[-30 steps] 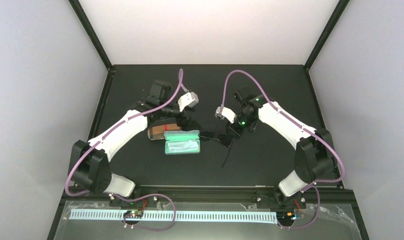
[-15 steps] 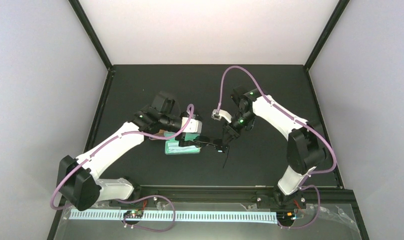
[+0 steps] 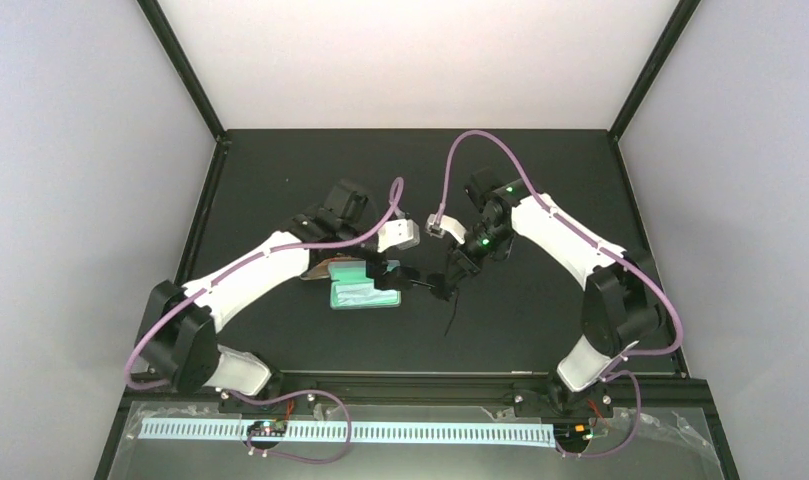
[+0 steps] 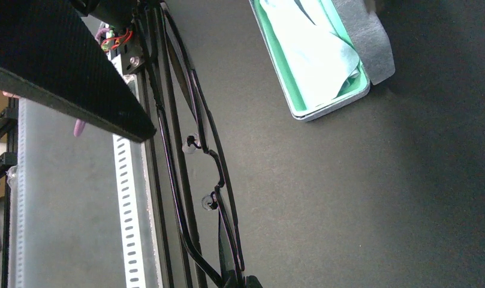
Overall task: Organize the sunglasses
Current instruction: Fold the sunglasses.
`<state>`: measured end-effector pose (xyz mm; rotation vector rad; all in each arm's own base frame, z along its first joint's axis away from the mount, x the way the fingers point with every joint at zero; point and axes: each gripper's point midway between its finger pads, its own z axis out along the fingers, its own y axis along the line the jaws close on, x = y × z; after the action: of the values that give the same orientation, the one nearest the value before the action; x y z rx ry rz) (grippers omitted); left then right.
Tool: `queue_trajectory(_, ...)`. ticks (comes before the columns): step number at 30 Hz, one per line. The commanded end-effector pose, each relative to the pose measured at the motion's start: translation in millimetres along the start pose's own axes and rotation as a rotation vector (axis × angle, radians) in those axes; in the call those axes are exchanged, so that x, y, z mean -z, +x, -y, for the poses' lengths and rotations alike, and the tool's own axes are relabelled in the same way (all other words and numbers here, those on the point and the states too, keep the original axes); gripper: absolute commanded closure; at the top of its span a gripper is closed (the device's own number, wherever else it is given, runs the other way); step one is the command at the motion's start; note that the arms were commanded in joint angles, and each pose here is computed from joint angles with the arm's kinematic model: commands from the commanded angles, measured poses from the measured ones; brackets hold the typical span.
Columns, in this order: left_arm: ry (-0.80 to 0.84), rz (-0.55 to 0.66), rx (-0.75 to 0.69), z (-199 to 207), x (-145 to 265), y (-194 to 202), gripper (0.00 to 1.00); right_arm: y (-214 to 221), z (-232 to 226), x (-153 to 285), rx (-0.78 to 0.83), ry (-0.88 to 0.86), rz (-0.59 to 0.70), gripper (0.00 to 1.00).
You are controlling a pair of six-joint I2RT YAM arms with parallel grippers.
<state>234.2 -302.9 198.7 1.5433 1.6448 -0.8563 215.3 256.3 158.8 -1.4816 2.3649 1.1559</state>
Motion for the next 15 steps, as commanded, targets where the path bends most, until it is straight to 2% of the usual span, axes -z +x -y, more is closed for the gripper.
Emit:
queue_trajectory(1,0.131,0.008,0.255,5,-4,-9,0.05,-4,-1,5,0.041,0.033,0.03,0.99)
queue_trajectory(6,0.276,-0.006,0.451,7,-13,-4,0.25,-3,-1,4,0.052,0.038,0.042,0.99)
queue_trajectory(10,0.347,-0.01,0.5,12,-19,2,0.46,-3,0,4,0.05,0.043,0.042,0.99)
queue_trajectory(15,0.379,-0.039,0.511,19,-18,8,0.51,-1,2,4,0.048,0.06,0.038,0.99)
